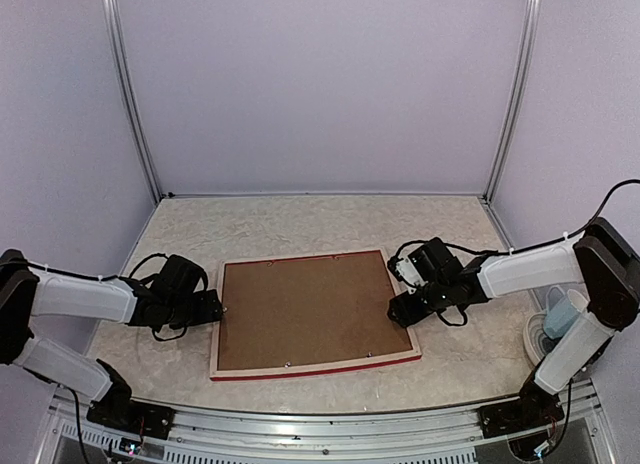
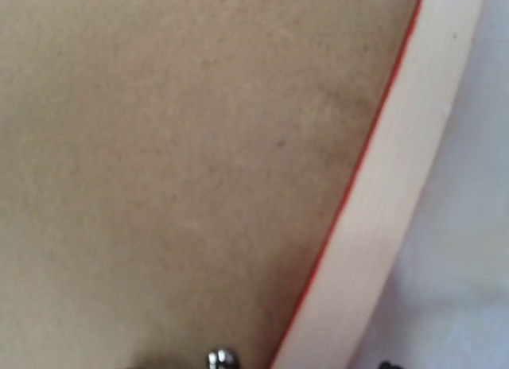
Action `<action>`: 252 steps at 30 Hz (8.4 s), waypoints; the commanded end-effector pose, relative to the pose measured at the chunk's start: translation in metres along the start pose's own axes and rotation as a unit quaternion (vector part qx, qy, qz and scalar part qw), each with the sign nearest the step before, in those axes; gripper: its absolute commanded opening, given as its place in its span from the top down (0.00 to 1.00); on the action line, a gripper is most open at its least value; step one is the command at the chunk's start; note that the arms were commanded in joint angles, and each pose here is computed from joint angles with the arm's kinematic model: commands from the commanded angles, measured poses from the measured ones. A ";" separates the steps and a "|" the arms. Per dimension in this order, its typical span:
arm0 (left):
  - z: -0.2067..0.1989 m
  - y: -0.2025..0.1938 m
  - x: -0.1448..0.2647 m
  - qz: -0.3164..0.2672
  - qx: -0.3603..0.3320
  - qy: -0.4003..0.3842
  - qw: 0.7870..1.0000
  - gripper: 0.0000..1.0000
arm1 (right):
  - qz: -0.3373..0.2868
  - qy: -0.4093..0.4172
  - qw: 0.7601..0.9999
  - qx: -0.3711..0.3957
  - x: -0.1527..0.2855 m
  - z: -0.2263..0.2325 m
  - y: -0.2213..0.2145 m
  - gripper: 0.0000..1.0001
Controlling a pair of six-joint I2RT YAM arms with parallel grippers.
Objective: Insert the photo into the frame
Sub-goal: Press the fastener onto the backboard, then pick up the photo frame from the center of the board.
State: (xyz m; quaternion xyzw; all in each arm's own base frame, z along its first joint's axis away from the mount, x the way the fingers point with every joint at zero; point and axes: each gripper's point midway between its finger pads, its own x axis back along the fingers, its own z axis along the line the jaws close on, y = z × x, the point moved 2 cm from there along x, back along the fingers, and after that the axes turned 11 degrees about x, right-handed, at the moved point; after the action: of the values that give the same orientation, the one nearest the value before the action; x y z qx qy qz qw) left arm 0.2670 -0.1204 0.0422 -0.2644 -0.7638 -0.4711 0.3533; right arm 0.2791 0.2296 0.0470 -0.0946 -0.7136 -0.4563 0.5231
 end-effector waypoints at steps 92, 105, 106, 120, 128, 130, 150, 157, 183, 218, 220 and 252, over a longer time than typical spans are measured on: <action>0.004 -0.043 -0.020 0.092 -0.023 -0.004 0.995 1.00 | 0.005 0.031 1.000 0.001 0.000 0.009 -0.014 0.34; -0.025 -0.001 0.006 -0.003 0.016 -0.059 0.998 0.62 | 0.007 0.035 0.999 0.000 -0.002 0.010 -0.015 0.34; -0.029 0.007 0.013 -0.017 0.019 -0.069 0.997 0.60 | 0.007 0.035 0.999 0.000 -0.002 0.010 -0.015 0.34; -0.033 0.015 0.010 0.003 -0.006 -0.080 0.997 0.42 | 0.007 0.035 0.999 -0.001 -0.003 0.010 -0.015 0.32; -0.029 0.003 -0.007 0.026 -0.017 -0.063 0.998 0.42 | 0.006 0.036 0.999 -0.002 -0.005 0.010 -0.016 0.30; -0.027 -0.002 -0.013 0.035 -0.021 -0.054 0.998 0.44 | 0.007 0.036 0.999 -0.002 -0.006 0.010 -0.017 0.30; -0.018 -0.007 -0.015 0.040 -0.016 -0.035 0.998 0.78 | 0.004 0.033 0.999 -0.002 -0.007 0.010 -0.018 0.29; -0.026 0.006 -0.006 0.019 -0.008 -0.048 0.999 0.64 | -0.002 0.026 1.000 -0.002 -0.006 0.007 -0.017 0.27; -0.066 0.060 0.076 -0.095 0.011 -0.135 0.986 0.05 | -0.089 -0.038 0.995 -0.020 0.022 -0.012 0.000 0.13; -0.083 0.042 0.124 -0.177 -0.065 -0.201 0.961 0.01 | -0.113 -0.070 0.991 -0.031 0.034 -0.023 0.001 0.05; -0.091 0.033 0.128 -0.181 -0.085 -0.214 0.956 0.01 | -0.112 -0.072 0.991 -0.032 0.034 -0.023 0.001 0.04; -0.202 -0.088 0.140 -0.100 -0.404 -0.330 0.847 0.01 | -0.114 -0.076 0.990 -0.033 0.038 -0.024 0.001 0.04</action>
State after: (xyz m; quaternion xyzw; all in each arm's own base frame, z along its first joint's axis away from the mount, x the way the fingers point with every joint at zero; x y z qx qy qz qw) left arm 0.1897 -0.3111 0.1709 -0.4103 -0.6432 -0.6425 -0.0716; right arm 0.2795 0.2023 0.0767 -0.0630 -0.7438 -0.5198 0.4155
